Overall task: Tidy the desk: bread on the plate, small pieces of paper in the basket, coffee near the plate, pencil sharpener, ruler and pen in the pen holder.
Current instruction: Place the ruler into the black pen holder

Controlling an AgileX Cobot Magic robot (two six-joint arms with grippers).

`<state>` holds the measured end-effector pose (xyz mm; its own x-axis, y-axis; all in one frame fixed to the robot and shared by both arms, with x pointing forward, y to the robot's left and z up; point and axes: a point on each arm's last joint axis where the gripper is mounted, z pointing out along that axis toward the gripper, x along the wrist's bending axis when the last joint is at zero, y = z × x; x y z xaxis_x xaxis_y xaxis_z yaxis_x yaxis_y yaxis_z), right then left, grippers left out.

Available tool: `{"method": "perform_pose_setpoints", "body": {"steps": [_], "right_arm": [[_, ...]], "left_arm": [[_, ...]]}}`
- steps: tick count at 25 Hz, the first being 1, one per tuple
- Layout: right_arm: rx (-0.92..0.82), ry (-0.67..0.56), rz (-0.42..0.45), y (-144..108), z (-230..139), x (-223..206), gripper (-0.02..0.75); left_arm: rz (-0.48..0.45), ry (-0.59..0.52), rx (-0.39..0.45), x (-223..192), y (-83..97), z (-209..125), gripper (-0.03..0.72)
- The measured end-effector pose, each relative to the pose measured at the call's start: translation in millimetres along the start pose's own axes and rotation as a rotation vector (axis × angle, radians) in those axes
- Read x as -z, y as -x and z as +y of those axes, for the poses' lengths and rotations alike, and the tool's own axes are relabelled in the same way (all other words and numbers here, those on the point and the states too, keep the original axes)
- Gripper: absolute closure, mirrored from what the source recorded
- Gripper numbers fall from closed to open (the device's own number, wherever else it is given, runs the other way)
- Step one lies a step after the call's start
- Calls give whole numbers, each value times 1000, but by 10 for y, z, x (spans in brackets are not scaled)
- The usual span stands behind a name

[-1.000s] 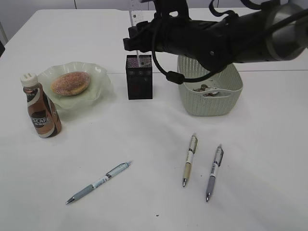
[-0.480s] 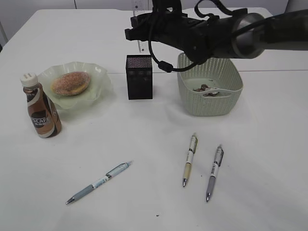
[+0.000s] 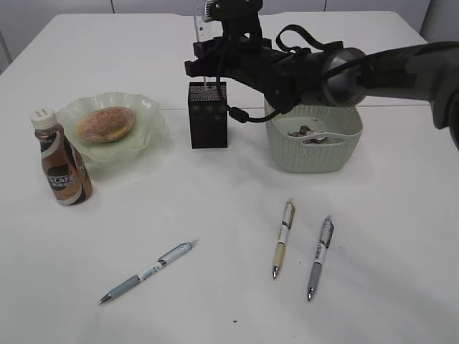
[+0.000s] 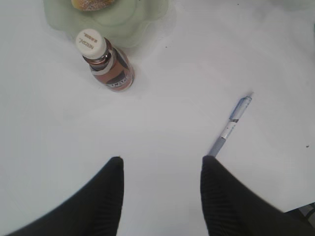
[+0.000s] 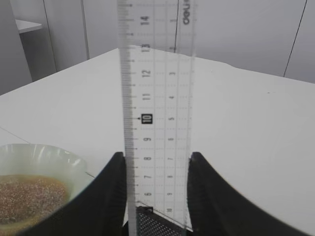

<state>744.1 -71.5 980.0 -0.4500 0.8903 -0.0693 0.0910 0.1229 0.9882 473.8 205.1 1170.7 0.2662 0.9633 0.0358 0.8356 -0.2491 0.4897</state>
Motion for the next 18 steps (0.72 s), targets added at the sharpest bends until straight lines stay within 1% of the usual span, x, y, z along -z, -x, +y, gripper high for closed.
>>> {"method": "perform_pose_setpoints", "body": {"steps": [6,13,18], "right_arm": [[-9,-21,2,-13,-210,-73,470],[-12,-9,1,-9,-199,-89,470],[-14,-9,0,-8,-199,-89,456]], "left_arm": [[2,-2,-1,-7,-1,3,318],[5,-9,-2,-42,3,15,318],[5,-12,-3,-51,5,18,318]]}}
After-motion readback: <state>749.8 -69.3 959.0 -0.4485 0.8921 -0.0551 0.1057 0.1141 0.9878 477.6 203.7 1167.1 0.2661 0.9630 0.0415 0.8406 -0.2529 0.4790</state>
